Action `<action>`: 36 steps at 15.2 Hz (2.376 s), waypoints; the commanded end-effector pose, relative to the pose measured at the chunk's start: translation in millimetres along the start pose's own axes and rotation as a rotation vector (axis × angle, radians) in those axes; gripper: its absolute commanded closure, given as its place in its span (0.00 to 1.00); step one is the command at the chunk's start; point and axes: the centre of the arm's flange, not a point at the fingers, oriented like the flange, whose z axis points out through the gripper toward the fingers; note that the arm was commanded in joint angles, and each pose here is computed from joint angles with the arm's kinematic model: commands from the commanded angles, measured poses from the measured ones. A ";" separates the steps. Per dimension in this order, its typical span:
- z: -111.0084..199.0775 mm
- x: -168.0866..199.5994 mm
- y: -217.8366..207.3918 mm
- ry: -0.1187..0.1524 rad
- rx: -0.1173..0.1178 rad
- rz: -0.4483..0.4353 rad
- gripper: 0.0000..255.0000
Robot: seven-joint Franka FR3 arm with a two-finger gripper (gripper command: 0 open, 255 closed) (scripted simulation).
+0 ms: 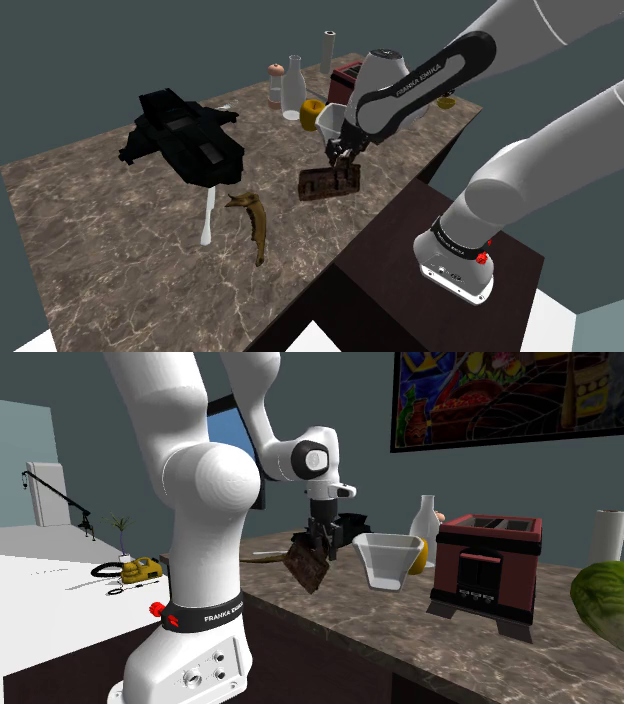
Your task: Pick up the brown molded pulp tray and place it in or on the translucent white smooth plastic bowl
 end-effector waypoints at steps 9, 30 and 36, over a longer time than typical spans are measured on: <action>-53.8 3.6 -3.8 -0.001 0.000 0.000 1.00; -129.4 75.6 35.7 -0.001 0.000 0.000 1.00; -127.4 140.8 80.7 -0.001 0.000 0.000 1.00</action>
